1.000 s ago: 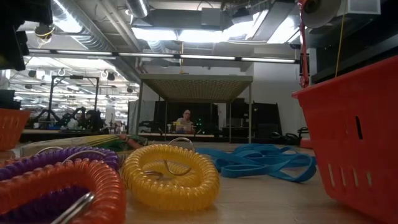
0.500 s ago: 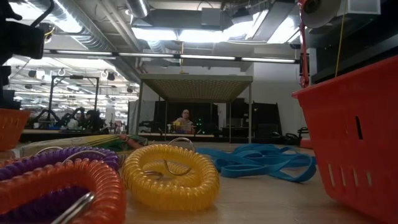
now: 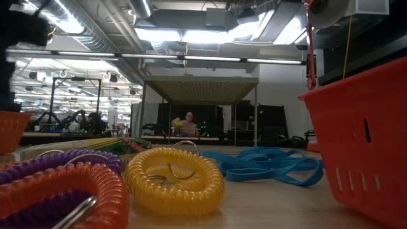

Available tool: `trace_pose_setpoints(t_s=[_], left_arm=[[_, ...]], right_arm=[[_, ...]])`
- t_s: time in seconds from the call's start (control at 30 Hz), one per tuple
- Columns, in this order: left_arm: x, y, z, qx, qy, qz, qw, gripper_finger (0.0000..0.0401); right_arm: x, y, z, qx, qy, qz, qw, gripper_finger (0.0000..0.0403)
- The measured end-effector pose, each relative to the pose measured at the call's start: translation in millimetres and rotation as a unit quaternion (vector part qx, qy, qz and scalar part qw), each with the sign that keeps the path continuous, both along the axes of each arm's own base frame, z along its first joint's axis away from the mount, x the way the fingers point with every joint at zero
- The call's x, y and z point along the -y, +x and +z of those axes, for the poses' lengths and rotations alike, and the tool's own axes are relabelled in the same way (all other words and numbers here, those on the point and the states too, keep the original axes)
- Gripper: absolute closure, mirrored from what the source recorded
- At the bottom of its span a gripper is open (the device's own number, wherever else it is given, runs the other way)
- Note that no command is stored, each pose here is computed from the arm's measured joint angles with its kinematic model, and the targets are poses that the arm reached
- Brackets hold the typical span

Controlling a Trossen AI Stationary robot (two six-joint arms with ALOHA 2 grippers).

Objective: Pick & Place Office Desk Supplies
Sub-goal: Put the yellow crayon box into the orange bin

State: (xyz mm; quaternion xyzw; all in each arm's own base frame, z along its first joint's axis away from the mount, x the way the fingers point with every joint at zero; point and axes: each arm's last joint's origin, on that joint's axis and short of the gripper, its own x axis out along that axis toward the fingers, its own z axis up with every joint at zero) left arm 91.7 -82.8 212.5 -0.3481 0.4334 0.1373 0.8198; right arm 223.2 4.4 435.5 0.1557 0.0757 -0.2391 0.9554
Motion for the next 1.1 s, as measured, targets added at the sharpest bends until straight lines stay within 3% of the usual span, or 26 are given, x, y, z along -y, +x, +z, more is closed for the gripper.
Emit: trace_pose_setpoints(t_s=[0.23, 0.43, 0.73, 0.9, 1.1], left_arm=[[-5.4, 17.9, 55.0, 0.132, 0.027, 0.023, 0.991, 0.0187], [-9.1, 60.6, 81.3, 0.151, 0.017, -0.025, 0.988, 0.019], [4.8, 143.9, 48.2, -0.013, 0.031, -0.103, 0.994, 0.0178], [20.4, 199.7, 38.7, -0.051, 0.035, -0.051, 0.997, 0.0177], [45.6, 255.6, 29.2, -0.098, 0.04, -0.028, 0.994, 0.0177]], right_arm=[[0.3, 0.0, 0.0, 0.0, 0.0, -0.001, 1.0, 0.0252], [0.2, 0.0, 0.0, -0.001, -0.001, 0.001, 1.0, 0.0252], [-1.4, -0.9, -6.3, -0.053, -0.034, 0.048, 0.997, 0.0252], [-1.1, -0.4, -9.1, -0.078, -0.048, 0.123, 0.988, 0.0252], [-2.1, 0.6, -9.2, -0.076, -0.045, 0.206, 0.975, 0.0249]])
